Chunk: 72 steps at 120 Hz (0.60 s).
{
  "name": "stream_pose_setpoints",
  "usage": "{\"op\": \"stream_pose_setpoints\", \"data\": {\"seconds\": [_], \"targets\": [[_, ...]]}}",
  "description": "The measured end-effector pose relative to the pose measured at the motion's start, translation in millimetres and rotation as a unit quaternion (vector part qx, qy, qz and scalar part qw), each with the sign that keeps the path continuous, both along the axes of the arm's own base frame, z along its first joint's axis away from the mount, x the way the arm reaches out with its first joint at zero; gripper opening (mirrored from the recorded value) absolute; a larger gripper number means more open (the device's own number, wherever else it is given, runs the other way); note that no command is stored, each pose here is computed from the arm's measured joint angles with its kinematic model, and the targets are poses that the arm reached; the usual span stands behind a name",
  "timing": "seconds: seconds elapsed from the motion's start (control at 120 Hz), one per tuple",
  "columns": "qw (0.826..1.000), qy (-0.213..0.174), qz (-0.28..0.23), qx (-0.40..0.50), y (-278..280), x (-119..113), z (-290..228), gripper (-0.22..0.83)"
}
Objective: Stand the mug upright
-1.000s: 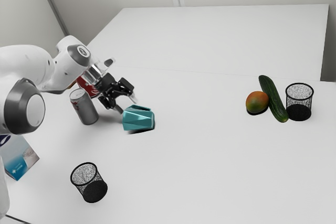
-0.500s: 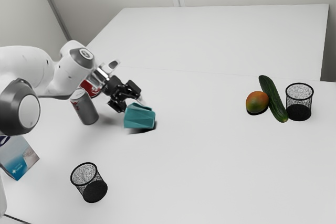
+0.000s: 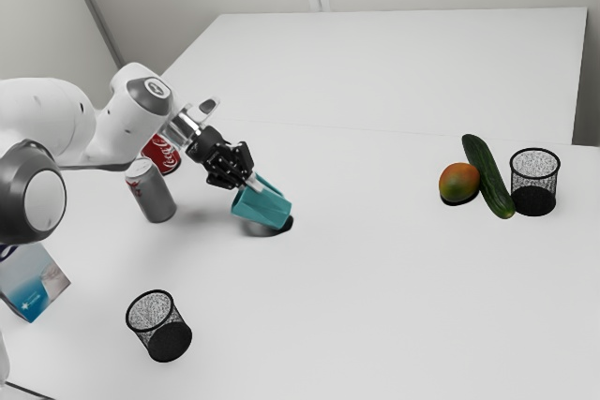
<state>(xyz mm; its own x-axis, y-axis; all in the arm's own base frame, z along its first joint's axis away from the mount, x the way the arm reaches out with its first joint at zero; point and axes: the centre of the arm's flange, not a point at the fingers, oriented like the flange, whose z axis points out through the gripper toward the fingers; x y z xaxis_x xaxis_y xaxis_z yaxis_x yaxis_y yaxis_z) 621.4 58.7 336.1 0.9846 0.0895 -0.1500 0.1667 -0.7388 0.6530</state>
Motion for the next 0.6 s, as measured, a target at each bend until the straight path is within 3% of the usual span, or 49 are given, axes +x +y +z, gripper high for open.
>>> {"op": "stream_pose_setpoints", "data": {"seconds": [0.225, 0.35, 0.467, 0.6], "targets": [[1.0, -0.019, -0.01, 0.011, -9.9, 2.9, 29.6, -0.16], [0.994, -0.045, -0.052, 0.081, -29.5, -3.6, 60.3, -0.16], [0.976, -0.063, -0.106, 0.178, -54.1, -19.7, 75.4, -0.17], [0.939, -0.087, -0.17, 0.286, -82.9, -39.8, 85.8, -0.17]]}}
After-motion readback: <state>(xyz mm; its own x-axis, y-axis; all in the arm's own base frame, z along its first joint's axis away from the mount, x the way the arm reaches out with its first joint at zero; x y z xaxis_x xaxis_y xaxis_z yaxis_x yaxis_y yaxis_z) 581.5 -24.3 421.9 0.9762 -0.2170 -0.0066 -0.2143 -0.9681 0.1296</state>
